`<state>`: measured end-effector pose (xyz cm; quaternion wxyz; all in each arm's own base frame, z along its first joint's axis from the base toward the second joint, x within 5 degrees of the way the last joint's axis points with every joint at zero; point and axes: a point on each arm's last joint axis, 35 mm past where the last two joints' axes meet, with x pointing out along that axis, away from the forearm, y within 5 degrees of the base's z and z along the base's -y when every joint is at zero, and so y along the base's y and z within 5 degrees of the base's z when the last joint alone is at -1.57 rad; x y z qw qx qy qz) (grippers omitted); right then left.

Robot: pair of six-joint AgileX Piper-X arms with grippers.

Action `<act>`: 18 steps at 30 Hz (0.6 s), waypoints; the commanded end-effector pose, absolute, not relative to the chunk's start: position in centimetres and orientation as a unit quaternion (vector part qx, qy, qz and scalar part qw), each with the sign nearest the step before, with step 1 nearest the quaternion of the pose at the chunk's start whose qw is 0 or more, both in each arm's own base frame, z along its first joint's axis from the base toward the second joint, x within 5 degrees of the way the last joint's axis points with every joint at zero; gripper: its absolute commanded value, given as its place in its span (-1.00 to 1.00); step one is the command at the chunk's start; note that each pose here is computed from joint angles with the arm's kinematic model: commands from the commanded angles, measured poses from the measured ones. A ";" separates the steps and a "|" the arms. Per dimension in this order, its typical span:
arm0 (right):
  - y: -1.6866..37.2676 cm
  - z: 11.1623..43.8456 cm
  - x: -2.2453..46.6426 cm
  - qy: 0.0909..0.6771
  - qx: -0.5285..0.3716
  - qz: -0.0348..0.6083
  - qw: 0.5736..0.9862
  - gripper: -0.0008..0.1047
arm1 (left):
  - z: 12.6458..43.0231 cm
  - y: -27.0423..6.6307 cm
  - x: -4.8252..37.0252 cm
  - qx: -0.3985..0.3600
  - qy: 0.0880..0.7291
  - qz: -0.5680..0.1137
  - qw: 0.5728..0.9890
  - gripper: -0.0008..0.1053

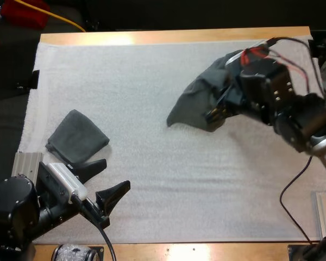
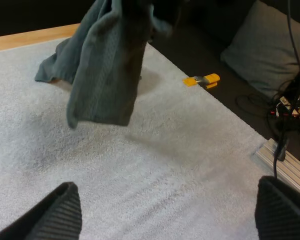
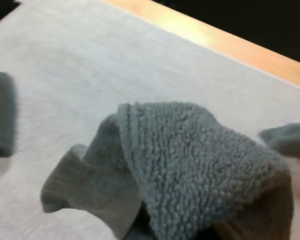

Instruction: Pick towel from pile, fold and stack

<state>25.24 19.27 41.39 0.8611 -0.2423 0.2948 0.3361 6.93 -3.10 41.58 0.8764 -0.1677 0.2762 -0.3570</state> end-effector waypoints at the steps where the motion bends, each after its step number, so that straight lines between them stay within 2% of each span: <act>1: 19.6 42.1 24.4 0.287 -0.245 0.345 0.860 -0.96 | 41.8 -3.1 6.8 -0.172 0.276 -0.364 0.873 0.33; 8: 22.6 41.5 22.4 0.290 -0.243 0.386 0.842 -0.96 | 41.8 -3.1 6.8 -0.172 0.276 -0.364 0.873 0.33; 18: 27.3 38.9 20.3 0.313 -0.264 0.437 0.801 -0.96 | 41.8 -3.1 6.8 -0.172 0.276 -0.364 0.873 0.33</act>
